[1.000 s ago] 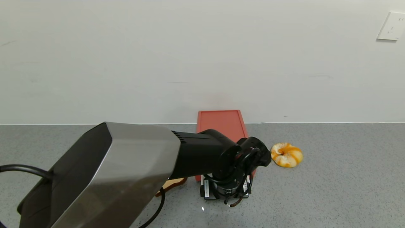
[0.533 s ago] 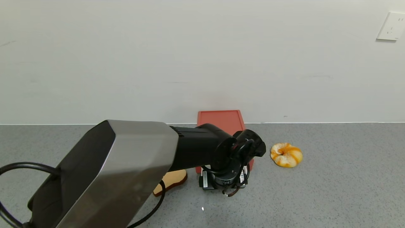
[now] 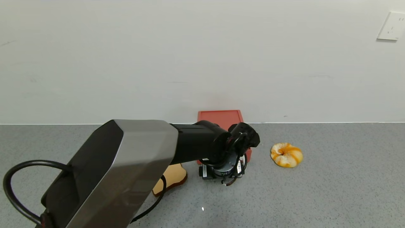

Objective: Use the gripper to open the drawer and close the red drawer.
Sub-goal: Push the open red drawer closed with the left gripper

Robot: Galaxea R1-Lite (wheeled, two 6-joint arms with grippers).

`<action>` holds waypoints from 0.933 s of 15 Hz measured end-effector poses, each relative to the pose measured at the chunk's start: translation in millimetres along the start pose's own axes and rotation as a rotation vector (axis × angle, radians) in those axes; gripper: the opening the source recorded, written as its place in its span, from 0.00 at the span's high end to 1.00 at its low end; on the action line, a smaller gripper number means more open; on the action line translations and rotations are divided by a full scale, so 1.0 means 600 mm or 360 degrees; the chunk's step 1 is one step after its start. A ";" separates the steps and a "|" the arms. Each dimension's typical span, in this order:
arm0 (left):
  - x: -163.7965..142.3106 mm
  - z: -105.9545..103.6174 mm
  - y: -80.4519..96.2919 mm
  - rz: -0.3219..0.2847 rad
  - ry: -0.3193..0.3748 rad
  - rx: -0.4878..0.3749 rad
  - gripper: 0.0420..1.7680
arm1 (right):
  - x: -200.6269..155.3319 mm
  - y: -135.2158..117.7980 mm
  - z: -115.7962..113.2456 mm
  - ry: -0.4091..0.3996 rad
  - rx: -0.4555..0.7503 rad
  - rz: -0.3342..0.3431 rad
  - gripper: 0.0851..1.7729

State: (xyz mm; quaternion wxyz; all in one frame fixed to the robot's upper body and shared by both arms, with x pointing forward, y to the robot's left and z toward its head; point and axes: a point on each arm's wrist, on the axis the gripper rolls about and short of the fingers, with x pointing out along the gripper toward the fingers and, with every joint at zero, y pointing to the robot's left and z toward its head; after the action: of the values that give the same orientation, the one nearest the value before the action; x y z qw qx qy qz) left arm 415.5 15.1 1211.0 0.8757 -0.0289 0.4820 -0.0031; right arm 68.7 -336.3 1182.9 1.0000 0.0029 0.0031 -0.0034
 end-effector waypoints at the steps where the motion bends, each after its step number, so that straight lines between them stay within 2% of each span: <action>1: 0.002 0.003 0.000 -0.0002 -0.0008 0.0009 0.03 | 0.000 0.000 0.000 -0.0001 0.0000 0.0001 0.04; 6: 0.011 0.008 0.003 0.0034 -0.0047 0.0027 0.03 | 0.000 0.000 0.000 0.0000 0.0001 0.0001 0.04; 11: 0.020 0.026 0.004 -0.0008 -0.0131 0.0056 0.03 | 0.000 0.000 0.000 -0.0001 0.0001 0.0001 0.04; 14: 0.024 0.030 0.006 -0.0010 -0.0144 0.0064 0.03 | 0.000 0.000 0.000 0.0002 0.0001 0.0001 0.04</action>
State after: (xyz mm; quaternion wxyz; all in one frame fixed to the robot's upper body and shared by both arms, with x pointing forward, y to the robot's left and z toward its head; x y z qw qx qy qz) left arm 438.3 19.4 1208.4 0.8969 -0.0128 0.4417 -0.0143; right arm 68.7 -336.3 1182.8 1.0000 0.0031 0.0036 -0.0032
